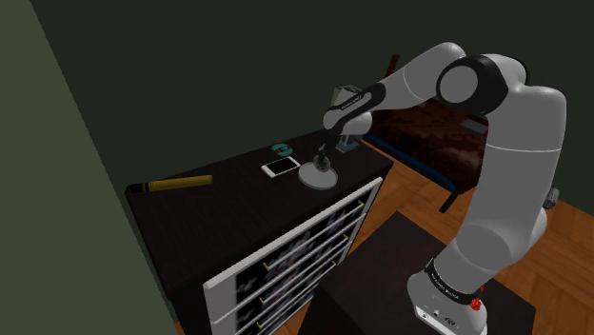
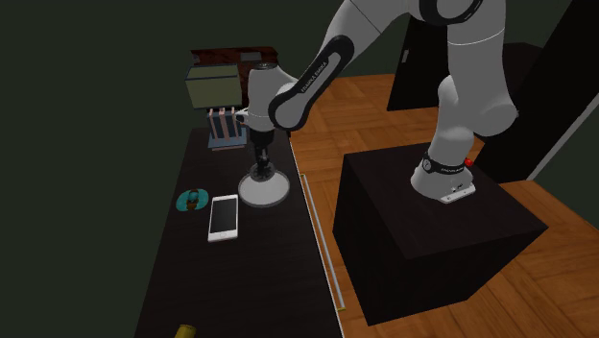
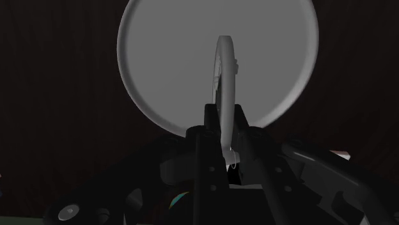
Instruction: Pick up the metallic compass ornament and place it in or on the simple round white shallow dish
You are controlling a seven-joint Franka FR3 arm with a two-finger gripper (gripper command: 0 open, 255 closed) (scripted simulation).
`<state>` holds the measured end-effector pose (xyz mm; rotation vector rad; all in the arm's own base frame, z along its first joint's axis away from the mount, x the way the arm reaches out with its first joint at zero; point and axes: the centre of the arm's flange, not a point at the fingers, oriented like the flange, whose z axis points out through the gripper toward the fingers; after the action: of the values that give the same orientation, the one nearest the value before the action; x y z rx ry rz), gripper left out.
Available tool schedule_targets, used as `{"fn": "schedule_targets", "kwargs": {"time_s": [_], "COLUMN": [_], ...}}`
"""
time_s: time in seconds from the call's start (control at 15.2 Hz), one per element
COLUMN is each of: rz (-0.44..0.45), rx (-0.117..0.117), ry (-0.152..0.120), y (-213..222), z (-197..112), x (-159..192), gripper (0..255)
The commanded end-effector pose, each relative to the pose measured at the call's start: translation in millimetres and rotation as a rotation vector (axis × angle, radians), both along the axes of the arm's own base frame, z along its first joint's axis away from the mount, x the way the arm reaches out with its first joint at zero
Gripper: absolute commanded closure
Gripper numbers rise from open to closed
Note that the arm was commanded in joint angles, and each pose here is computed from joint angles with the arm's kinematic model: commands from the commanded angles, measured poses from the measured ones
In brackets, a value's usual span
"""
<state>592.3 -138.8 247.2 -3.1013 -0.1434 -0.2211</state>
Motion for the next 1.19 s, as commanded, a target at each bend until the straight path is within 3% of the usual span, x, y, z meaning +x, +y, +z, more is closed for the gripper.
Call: {"fn": "schedule_targets", "kwargs": {"time_s": [0.0,0.33,0.59,1.12], "rz": [0.000,0.000,0.000,0.000], "rx": [0.000,0.000,0.000,0.000], "ry": [0.000,0.000,0.000,0.000], "y": [0,0,-2,-2], "z": [0,0,49,49], "x": [0,0,-7,-7], "gripper": [0,0,0,0]}}
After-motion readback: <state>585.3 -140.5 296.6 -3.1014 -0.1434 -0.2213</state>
